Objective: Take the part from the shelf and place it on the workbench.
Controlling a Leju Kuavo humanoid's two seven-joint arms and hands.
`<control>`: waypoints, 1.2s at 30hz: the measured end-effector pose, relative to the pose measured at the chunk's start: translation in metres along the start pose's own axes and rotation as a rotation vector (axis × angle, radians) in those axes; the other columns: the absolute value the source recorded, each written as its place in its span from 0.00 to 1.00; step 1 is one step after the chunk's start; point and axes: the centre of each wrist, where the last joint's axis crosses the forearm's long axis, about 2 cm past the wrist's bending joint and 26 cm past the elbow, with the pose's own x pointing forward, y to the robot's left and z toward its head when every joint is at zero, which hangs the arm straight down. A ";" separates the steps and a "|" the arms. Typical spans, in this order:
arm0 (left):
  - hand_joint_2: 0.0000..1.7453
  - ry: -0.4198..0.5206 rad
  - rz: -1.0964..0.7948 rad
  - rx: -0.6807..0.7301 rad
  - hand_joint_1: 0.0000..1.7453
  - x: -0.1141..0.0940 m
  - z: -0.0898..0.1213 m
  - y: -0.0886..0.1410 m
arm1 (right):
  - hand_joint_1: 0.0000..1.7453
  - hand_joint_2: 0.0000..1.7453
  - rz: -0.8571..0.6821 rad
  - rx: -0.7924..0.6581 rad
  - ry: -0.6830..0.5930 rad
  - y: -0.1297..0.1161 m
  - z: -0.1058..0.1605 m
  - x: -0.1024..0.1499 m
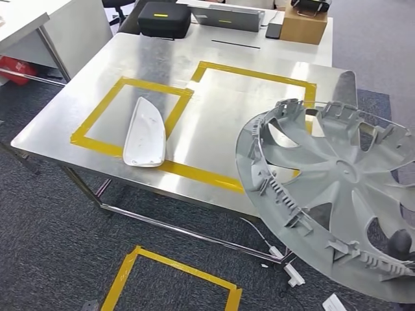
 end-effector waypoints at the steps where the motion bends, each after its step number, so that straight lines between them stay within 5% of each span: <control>1: 0.00 -0.001 0.001 -0.002 0.00 0.000 0.000 -0.001 | 1.00 1.00 0.000 0.000 0.000 0.000 0.000 0.000; 36: 0.00 0.000 -0.003 0.002 0.00 -0.001 0.000 -0.001 | 1.00 1.00 0.004 0.012 -0.008 0.002 0.001 0.001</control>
